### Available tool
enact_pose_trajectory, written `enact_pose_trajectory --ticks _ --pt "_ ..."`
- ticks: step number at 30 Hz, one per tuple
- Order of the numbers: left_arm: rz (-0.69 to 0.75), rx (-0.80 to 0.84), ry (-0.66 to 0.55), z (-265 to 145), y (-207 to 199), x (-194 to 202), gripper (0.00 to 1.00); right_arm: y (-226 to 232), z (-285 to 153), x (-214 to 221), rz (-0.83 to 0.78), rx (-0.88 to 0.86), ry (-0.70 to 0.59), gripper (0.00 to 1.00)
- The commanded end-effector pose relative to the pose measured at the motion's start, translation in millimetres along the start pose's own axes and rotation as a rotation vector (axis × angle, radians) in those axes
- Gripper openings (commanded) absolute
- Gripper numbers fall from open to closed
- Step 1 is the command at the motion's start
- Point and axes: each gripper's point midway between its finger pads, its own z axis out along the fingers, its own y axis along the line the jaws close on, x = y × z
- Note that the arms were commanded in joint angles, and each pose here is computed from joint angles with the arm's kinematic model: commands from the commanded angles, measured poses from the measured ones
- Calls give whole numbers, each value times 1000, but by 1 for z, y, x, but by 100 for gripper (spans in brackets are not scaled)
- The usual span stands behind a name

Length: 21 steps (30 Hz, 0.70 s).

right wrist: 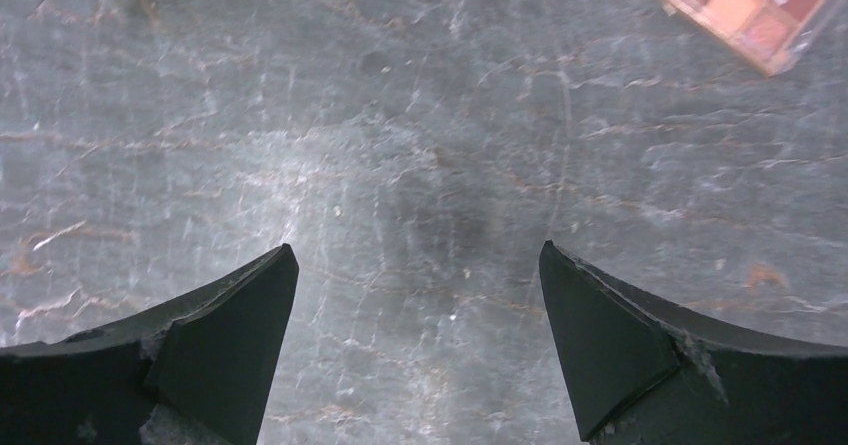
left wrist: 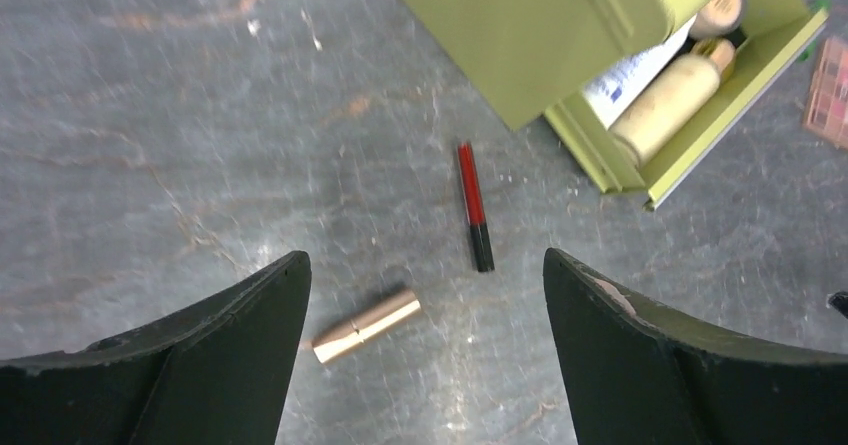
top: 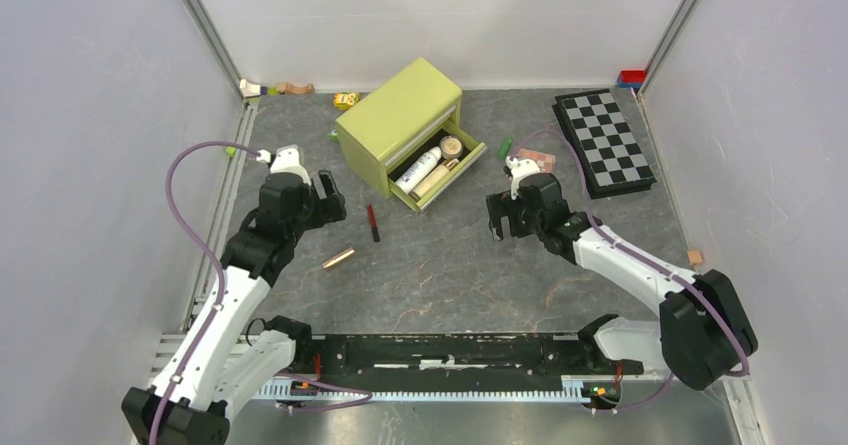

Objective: Organize the makeup
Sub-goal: Move the makeup to the center of the board.

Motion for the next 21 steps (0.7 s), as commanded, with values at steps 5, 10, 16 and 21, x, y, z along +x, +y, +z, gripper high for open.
enact_pose_trajectory --ticks 5,10,16,21 --pt "-185 -21 137 12 2 56 90 32 -11 14 57 -168 -40 98" --pt "-193 23 102 24 1 76 90 39 -13 23 64 -197 -37 98" --pt "-165 -48 177 45 13 105 91 44 -15 26 66 -220 -35 98" --pt "-121 -84 196 54 15 120 94 45 -16 29 60 -227 -27 98"
